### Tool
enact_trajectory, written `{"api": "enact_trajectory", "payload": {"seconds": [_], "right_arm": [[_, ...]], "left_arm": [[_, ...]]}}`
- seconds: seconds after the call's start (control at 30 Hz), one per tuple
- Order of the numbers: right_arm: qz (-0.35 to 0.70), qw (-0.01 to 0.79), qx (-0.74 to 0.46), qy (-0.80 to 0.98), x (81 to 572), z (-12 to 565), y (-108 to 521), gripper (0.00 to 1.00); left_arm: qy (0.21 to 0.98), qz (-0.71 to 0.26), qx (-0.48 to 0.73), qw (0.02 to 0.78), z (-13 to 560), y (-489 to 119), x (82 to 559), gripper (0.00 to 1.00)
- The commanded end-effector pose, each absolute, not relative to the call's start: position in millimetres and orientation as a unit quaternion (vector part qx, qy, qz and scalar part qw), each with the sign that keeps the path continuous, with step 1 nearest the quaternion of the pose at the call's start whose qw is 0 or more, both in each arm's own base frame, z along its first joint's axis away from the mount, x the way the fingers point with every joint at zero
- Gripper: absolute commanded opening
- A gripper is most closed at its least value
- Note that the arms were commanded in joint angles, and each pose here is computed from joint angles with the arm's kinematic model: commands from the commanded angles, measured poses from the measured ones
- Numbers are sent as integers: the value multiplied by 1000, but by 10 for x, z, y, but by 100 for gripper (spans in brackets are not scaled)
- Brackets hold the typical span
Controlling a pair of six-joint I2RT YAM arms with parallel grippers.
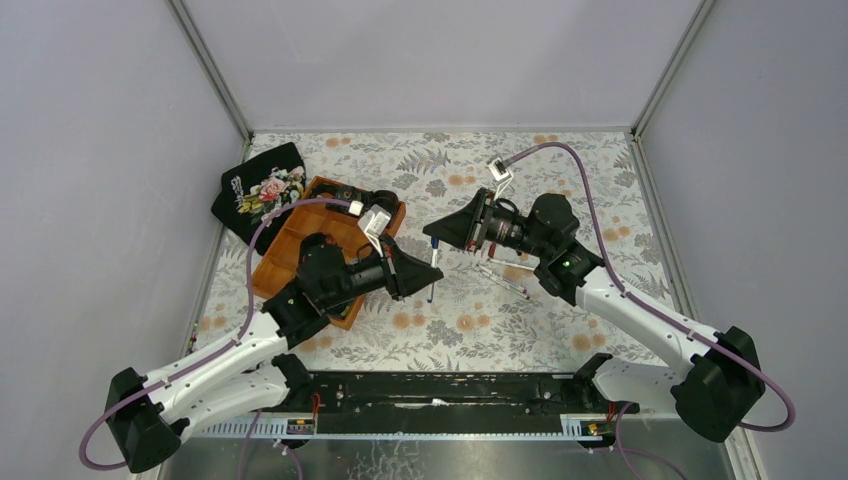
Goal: Insert the pens into the pen caps
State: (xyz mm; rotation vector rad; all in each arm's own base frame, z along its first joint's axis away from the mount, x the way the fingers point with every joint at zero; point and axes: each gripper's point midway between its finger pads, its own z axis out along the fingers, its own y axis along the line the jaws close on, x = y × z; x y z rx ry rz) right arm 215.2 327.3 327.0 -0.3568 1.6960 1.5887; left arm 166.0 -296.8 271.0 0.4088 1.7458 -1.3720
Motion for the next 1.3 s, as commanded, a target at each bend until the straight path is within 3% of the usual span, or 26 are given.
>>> {"api": "enact_trajectory", "payload": {"seconds": [0.0, 0.1, 0.87, 1.03, 1.1, 1.17, 1.27], "right_arm": [[641, 377, -183, 643, 1991, 3401, 3298, 13], [634, 360, -184, 660, 1944, 3239, 3275, 0], [630, 140, -194, 739, 1012, 2094, 3363, 0], [590, 181, -185, 764, 1126, 2039, 3306, 0], [533, 241, -177, 792, 1366, 2064, 3231, 8], [466, 311, -168, 811, 1655, 2174, 3109, 33], [374, 401, -132, 826, 2059, 2379, 2857, 59]], "left_arm": [[662, -569, 163, 459, 2992, -2961, 1675, 0], [654, -571, 155, 472, 3091, -2951, 1706, 0], [594, -556, 123, 568, 3948, -2752, 2020, 0], [645, -504, 113, 564, 3592, -2672, 2191, 0], [701, -454, 105, 541, 3168, -2624, 2291, 0], [756, -409, 98, 501, 2651, -2563, 2315, 0], [824, -360, 77, 430, 1917, -2455, 2238, 0]]}}
